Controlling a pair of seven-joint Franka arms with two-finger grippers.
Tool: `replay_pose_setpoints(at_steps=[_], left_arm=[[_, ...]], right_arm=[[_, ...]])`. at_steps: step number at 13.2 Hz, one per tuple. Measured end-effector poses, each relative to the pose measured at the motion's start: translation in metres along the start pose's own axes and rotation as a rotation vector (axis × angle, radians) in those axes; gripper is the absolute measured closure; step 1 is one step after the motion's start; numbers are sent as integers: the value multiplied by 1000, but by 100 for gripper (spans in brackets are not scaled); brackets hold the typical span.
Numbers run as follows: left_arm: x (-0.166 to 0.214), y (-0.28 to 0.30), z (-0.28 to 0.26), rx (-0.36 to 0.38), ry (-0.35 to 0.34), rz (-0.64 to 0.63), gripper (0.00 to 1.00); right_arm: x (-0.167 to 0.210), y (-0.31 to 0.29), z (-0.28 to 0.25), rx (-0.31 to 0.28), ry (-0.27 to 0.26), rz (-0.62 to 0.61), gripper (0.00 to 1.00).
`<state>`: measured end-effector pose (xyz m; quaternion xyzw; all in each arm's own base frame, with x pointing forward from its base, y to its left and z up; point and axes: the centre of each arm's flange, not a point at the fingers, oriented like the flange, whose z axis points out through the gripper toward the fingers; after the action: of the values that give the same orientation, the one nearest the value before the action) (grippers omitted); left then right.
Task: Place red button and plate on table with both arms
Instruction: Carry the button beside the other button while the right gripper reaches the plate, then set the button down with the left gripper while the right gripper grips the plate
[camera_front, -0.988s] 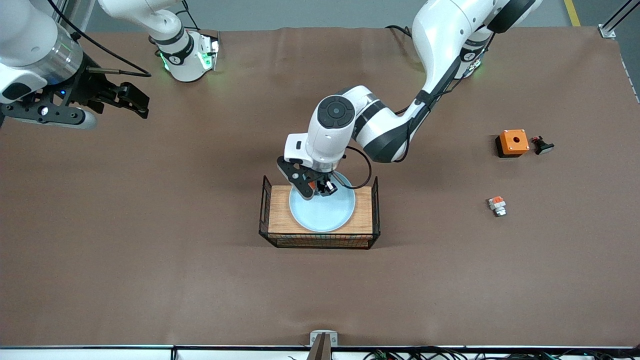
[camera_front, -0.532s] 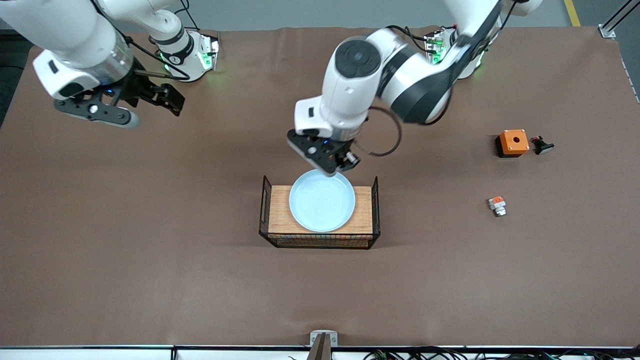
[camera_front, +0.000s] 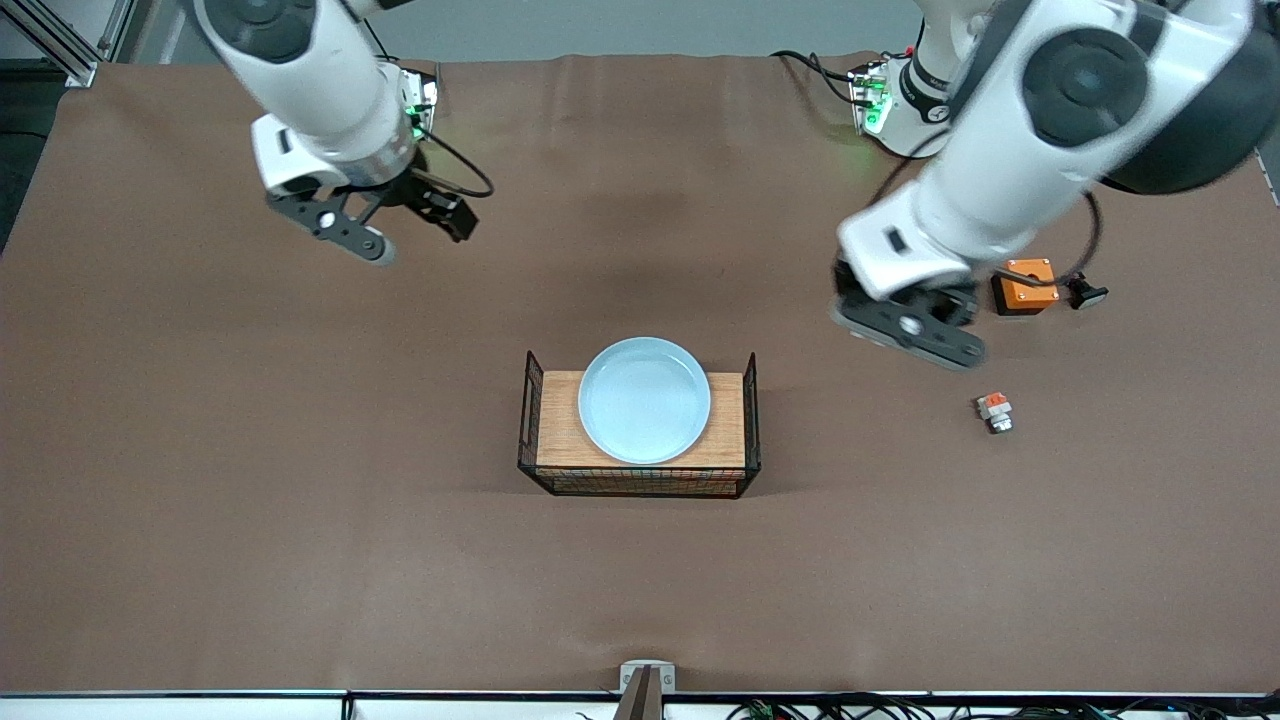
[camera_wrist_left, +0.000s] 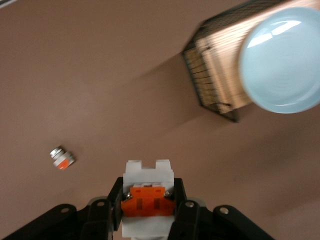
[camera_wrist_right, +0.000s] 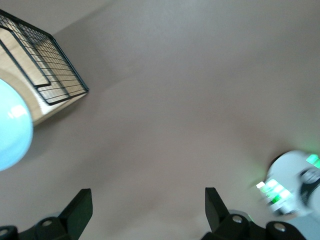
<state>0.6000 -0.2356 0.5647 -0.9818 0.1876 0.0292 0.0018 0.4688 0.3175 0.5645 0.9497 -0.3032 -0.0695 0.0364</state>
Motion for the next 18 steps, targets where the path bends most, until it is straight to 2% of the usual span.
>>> replay_pose_setpoints(at_steps=[4,8,10,15,18], left_arm=[[-11,-128,46,-19,-89,-161,59],[-33,-226,122,-19,-145,-302,59],[-51,-266,172,-26,-149,-360,59],[-77,-310,279,-19,-117,-404,59],[-92,-348,335,-28,-90,-446,59]], right_arm=[[-66,-45,15,116,29,341,2],[-77,-88,50,201,20,624,3],[-71,-105,65,239,18,684,4],[-64,-145,97,242,36,711,4],[-58,-168,121,268,46,710,4]])
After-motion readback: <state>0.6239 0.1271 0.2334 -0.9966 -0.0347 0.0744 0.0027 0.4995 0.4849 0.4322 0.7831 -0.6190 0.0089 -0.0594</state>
